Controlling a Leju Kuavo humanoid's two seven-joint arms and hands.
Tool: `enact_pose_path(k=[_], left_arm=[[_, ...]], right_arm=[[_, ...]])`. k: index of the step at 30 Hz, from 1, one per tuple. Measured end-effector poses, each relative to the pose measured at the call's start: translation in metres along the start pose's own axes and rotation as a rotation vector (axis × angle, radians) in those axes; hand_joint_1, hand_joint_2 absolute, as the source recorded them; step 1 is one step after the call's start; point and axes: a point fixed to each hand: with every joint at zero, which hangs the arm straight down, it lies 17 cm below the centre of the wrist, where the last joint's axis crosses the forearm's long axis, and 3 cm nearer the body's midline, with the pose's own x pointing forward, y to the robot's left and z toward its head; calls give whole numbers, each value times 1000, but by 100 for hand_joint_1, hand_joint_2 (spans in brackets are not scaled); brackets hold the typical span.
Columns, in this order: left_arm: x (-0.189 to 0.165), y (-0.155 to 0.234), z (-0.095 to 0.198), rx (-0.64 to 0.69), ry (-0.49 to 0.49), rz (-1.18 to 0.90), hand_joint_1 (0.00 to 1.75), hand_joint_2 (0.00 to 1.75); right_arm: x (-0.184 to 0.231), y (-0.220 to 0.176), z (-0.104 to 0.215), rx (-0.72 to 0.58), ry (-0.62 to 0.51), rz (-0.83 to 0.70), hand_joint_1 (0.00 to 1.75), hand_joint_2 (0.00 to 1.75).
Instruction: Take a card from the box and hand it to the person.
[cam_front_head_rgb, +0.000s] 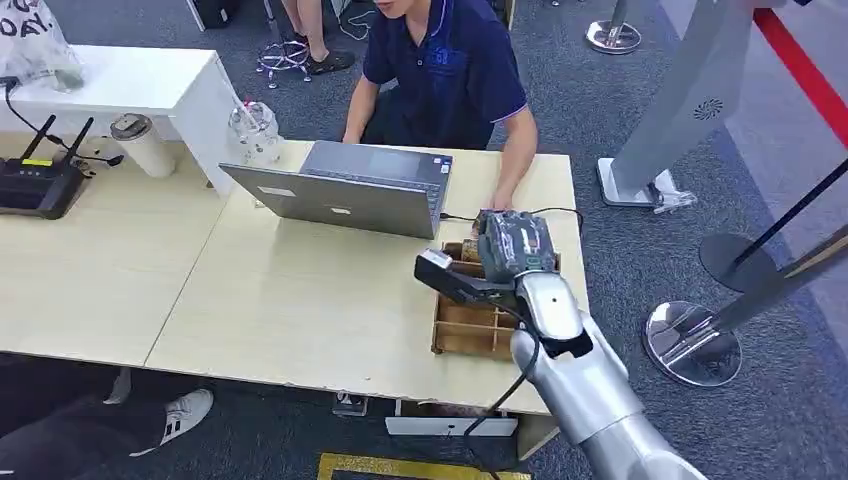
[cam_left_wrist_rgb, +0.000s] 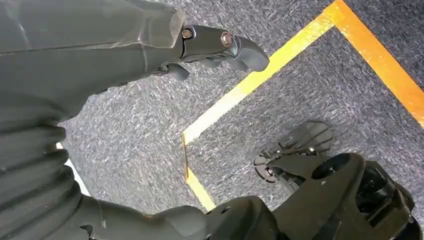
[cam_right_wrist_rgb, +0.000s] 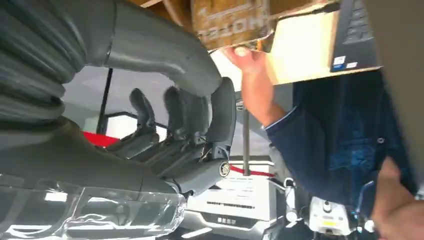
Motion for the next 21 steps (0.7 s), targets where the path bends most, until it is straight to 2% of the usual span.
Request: enact_pose_path(k=[1, 2, 3, 5, 9, 18, 21], left_arm=[[0, 0, 0, -3, 0, 1, 0, 175], [0, -1, 0, -5, 0, 4, 0, 175], [0, -1, 0, -6, -1, 6, 0, 175], [0, -1, 0, -8, -1, 6, 0, 175], [-1, -2, 1, -15, 2, 7, 0, 175], [-2, -4, 1, -28, 7, 3, 0, 175], [-3, -4, 1, -29, 13, 3, 0, 175]], right_arm=[[4, 1, -1, 6, -5, 2, 124, 175], [6, 2, -1, 10, -9, 3, 117, 175], [9, 3, -2, 14, -13, 4, 120, 175], [13, 3, -4, 19, -17, 6, 99, 175], [17, 3, -7, 28, -18, 8, 84, 175], [17, 13, -9, 63, 3, 16, 84, 175], [15, 16, -9, 72, 13, 22, 91, 175]])
